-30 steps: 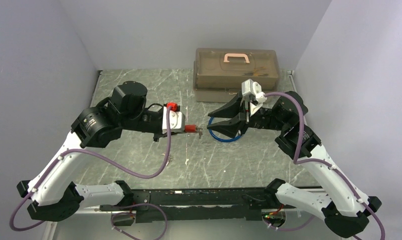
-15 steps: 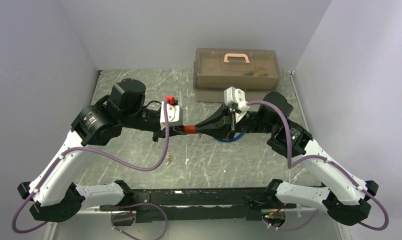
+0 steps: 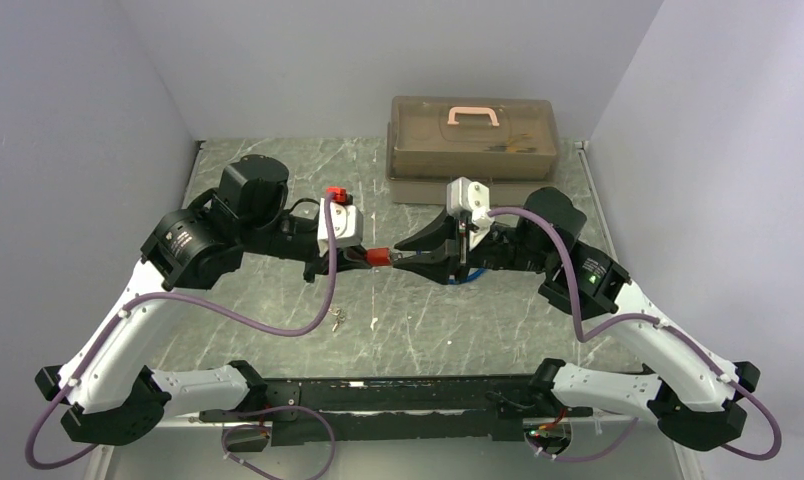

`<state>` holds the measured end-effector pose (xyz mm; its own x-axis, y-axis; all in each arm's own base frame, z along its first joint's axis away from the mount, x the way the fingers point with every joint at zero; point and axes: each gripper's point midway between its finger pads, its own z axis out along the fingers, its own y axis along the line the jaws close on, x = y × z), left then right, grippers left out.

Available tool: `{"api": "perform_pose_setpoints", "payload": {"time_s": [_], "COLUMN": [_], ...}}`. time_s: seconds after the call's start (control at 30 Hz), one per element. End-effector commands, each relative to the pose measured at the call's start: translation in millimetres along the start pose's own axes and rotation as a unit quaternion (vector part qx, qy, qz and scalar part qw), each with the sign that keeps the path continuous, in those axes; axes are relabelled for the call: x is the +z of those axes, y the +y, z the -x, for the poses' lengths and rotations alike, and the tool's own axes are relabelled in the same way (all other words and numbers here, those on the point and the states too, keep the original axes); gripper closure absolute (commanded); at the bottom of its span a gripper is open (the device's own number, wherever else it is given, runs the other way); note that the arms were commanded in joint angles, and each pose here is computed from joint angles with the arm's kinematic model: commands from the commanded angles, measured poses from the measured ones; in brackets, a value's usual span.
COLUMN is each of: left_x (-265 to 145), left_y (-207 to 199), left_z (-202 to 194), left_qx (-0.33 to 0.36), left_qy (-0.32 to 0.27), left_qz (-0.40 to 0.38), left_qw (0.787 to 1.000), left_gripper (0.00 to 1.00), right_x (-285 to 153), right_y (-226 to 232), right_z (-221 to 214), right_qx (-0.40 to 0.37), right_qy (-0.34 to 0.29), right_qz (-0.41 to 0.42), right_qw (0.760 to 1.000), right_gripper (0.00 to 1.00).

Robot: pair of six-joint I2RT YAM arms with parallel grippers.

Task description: Unlock with the key

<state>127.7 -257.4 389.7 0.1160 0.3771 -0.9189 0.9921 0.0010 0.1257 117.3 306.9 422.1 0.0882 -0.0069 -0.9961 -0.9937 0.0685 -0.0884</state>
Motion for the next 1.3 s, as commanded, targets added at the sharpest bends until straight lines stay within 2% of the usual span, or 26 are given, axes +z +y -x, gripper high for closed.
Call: {"api": "perform_pose_setpoints", "payload": {"time_s": [0.0, 0.23, 0.43, 0.47, 0.53, 0.6, 0.87, 1.03, 1.27], "left_x": [-7, -9, -9, -10, -9, -9, -9, -9, -9], "left_y": [-2, -2, -3, -3, -3, -2, -5, -5, -5], "left_z": [25, 26, 27, 28, 28, 29, 28, 25, 24], "left_qx": [0.021, 0.020, 0.019, 0.020, 0.020, 0.020, 0.019, 0.020, 0.020], "left_qy": [-0.043, -0.045, -0.049, -0.050, -0.051, -0.052, -0.052, -0.050, -0.049], "left_qz": [-0.001, 0.001, -0.001, -0.001, -0.002, -0.002, -0.008, -0.008, -0.009], "left_qw": [0.999, 0.999, 0.999, 0.999, 0.999, 0.998, 0.998, 0.999, 0.999], "left_gripper": [1.00, 1.00, 1.00, 1.00, 1.00, 1.00, 1.00, 1.00, 1.00], "right_x": [-7, -5, -11, -12, -13, -12, -9, -13, -9], "right_y": [0, -2, -7, -7, -6, -7, -5, -5, 0], "right_z": [14, 15, 9, 8, 7, 5, 10, 23, 30], "right_qx": [-0.015, -0.014, -0.016, -0.015, -0.013, -0.008, -0.008, -0.016, -0.010], "right_qy": [-0.014, -0.008, 0.010, 0.011, 0.013, 0.016, 0.003, -0.018, -0.035], "right_qz": [-0.010, -0.013, -0.033, -0.035, -0.034, -0.035, -0.028, -0.033, -0.015], "right_qw": [1.000, 1.000, 0.999, 0.999, 0.999, 0.999, 1.000, 0.999, 0.999], "right_gripper": [0.72, 0.98, 1.00, 0.99, 0.82, 0.72, 0.75, 0.53, 0.49]}}
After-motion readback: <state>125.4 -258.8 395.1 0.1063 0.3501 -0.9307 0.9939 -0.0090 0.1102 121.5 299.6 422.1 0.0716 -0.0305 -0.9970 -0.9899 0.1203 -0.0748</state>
